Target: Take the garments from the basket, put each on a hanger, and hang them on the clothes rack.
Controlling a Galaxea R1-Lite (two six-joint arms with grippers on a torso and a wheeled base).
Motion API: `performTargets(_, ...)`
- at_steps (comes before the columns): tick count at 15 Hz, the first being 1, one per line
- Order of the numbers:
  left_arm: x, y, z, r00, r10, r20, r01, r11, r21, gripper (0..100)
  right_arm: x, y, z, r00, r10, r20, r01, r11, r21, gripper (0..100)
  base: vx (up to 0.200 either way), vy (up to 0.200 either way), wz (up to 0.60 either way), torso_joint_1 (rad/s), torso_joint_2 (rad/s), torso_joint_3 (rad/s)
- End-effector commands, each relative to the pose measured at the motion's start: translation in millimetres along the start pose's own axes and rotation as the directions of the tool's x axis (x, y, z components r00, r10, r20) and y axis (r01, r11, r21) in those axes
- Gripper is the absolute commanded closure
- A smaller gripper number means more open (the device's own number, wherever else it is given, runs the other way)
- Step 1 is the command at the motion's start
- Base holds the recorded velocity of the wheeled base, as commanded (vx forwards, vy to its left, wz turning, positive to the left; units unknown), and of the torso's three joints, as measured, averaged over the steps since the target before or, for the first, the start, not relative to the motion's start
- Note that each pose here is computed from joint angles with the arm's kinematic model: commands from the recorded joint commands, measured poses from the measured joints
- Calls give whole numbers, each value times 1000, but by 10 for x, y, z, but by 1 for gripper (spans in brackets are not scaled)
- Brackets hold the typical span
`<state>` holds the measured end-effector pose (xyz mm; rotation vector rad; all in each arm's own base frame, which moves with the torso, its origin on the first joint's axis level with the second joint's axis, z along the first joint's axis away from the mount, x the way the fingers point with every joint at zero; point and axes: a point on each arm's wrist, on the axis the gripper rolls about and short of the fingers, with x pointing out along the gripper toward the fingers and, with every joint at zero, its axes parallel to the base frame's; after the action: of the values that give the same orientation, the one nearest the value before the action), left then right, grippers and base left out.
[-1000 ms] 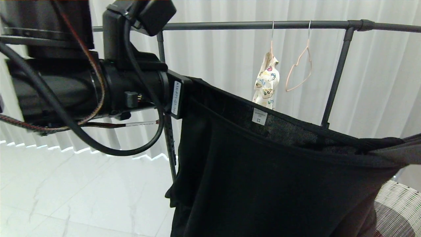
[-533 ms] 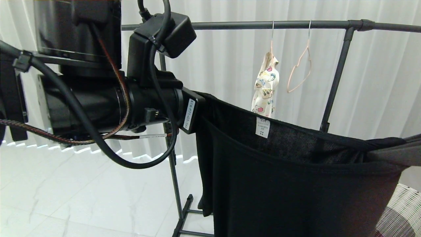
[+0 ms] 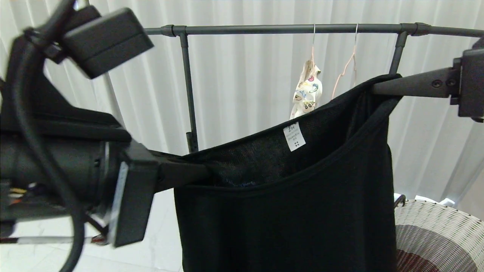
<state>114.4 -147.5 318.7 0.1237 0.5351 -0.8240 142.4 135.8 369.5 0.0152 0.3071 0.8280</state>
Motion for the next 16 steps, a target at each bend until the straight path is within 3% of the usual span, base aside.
performTargets(1,-271,-146,-35,994,-94,48,94,996,-4,100,274,-36,-16,1000,-3,-25,4,1000,0,100,0,0,0,0,0,0)
performTargets(3,-253,-229,-56,991,-132,34,133,991,-12,100,316,-28,-4,999,33,-17,-33,999,-2,100,0,0,0,0,0,0)
performTargets(12,-357,-222,-63,989,-132,61,131,991,19,100,285,13,-14,998,53,-23,-54,998,-23,100,0,0,0,0,0,0)
performTargets(14,-219,-188,10,997,-49,59,46,998,50,100,96,-8,-1,999,34,-35,-35,999,-21,100,0,0,0,0,0,0)
performTargets(15,-31,-91,125,994,87,64,-90,995,47,100,-129,-1,0,997,21,-75,-22,1000,-13,100,0,0,0,0,0,0)
performTargets(16,35,-100,197,991,109,83,-113,992,55,100,-295,17,2,995,19,-97,-20,1000,-10,100,0,0,0,0,0,0)
